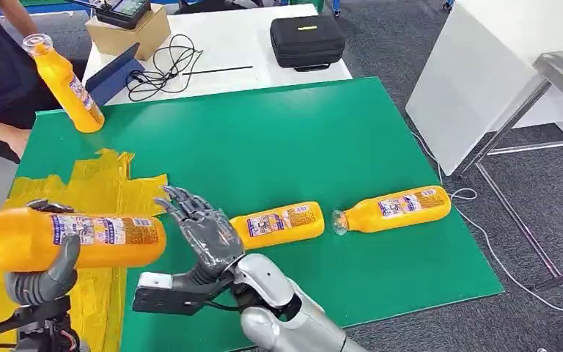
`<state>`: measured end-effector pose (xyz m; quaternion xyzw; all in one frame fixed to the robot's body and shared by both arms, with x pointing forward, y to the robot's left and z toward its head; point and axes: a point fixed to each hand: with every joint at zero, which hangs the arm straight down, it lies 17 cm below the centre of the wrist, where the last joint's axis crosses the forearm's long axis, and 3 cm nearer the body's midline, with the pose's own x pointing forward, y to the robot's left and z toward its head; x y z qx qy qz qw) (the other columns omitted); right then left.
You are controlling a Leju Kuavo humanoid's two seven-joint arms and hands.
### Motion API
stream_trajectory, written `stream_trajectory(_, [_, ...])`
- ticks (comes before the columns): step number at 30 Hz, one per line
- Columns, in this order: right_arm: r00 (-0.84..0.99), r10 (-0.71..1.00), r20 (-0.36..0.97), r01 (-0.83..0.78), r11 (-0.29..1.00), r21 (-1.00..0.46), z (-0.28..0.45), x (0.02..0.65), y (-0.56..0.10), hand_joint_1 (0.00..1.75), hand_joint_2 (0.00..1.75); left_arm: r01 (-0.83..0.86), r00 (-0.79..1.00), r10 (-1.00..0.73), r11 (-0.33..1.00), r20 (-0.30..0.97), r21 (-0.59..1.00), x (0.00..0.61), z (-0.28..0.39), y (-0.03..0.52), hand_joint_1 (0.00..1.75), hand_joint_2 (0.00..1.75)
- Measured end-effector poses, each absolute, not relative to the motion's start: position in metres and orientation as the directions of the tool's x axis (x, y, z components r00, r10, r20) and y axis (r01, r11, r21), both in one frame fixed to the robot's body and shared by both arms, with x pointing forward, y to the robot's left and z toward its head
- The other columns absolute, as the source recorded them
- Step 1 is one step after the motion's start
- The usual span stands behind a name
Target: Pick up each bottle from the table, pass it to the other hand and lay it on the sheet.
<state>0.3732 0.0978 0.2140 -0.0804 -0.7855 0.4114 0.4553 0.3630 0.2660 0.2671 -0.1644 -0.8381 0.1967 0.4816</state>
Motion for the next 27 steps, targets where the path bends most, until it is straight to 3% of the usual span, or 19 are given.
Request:
stream_trajectory(7, [-0.566,0.502,0.654,-0.222,0.672,-0.707,0.218,0.375,0.083,0.0,0.0,0.043,-0.496,0.407,0.894,0.767,-0.446,0.363,0.266,0.275,1.75,1.75])
stream_trajectory(13, [-0.547,0.485,0.682,-0.106,0.769,-0.631,0.243,0.384,0.024,0.0,0.0,-0.21,-0.488,0.025,0.967,0.872,-0.145,0.361,0.248,0.312,1.75,1.75])
stream_trajectory(15, [-0.541,0.487,0.686,-0.072,0.786,-0.614,0.248,0.386,0.003,0.0,0.0,-0.341,-0.449,-0.192,0.939,0.873,0.031,0.359,0.242,0.332,1.75,1.75])
stream_trajectory(17, [-0.532,0.489,0.691,-0.043,0.799,-0.599,0.251,0.387,-0.017,0.0,0.0,-0.495,-0.36,-0.463,0.831,0.81,0.254,0.357,0.24,0.353,1.75,1.75])
stream_trajectory(20, [-0.528,0.491,0.693,-0.022,0.808,-0.589,0.252,0.385,-0.033,0.0,0.0,-0.59,-0.237,-0.701,0.654,0.673,0.473,0.356,0.235,0.365,1.75,1.75])
stream_trajectory(27, [-0.525,0.484,0.7,-0.013,0.818,-0.575,0.241,0.375,-0.053,0.0,0.0,-0.616,-0.047,-0.946,0.28,0.321,0.736,0.367,0.193,0.361,1.75,1.75])
